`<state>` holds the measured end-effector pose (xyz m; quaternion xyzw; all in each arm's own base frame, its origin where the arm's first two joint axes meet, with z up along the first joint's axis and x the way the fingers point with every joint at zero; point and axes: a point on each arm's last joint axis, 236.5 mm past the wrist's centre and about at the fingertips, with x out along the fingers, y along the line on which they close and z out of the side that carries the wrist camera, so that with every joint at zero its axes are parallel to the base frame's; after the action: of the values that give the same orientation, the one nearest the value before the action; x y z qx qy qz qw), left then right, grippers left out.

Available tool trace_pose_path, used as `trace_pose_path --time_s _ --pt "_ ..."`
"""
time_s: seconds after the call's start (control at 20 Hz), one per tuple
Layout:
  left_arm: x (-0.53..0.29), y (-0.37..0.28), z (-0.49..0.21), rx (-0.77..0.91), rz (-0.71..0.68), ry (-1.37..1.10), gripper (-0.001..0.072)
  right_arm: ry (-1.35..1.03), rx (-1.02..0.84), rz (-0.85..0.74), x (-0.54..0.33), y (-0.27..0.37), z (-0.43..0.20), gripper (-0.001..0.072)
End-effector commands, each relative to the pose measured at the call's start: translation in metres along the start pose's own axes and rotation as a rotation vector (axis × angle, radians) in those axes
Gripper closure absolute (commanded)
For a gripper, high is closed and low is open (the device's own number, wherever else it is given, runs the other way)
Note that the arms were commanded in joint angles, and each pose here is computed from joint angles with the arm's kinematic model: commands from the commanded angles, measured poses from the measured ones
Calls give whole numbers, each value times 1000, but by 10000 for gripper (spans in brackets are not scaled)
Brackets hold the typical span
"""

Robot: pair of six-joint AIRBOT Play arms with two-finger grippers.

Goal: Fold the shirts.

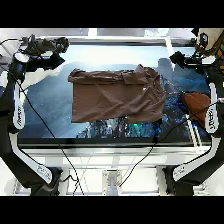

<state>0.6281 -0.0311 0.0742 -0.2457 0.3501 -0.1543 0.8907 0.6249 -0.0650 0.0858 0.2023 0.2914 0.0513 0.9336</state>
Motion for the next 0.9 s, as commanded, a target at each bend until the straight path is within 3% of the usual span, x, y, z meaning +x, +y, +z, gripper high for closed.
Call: trace_pose_path --time_s 0.0,0.1,0.15,0.35,0.45,0.5,0.6,0.85 --pt "-17 -36 25 115 -76 -27 399 -74 -45 -10 -18 5 26 315" --pt "-56 -87 59 264 -157 -104 463 -126 -167 -4 -53 23 52 315" --pt "-80 -109 71 337 -171 -149 560 -150 -232 -8 -74 32 64 315" --pt "-198 -198 68 633 -176 -197 589 -265 -463 -48 -180 81 108 313" --pt "-251 -229 32 722 -177 -119 695 -268 -533 -44 -234 111 106 315" --pt "-272 -235 11 756 -157 -62 696 -231 -564 -29 -257 125 93 319" --pt "-297 -229 -27 745 -96 42 696 -60 -618 -33 -288 131 47 451" --pt "-294 -133 -132 488 196 517 695 448 -492 -203 -297 53 -68 452"
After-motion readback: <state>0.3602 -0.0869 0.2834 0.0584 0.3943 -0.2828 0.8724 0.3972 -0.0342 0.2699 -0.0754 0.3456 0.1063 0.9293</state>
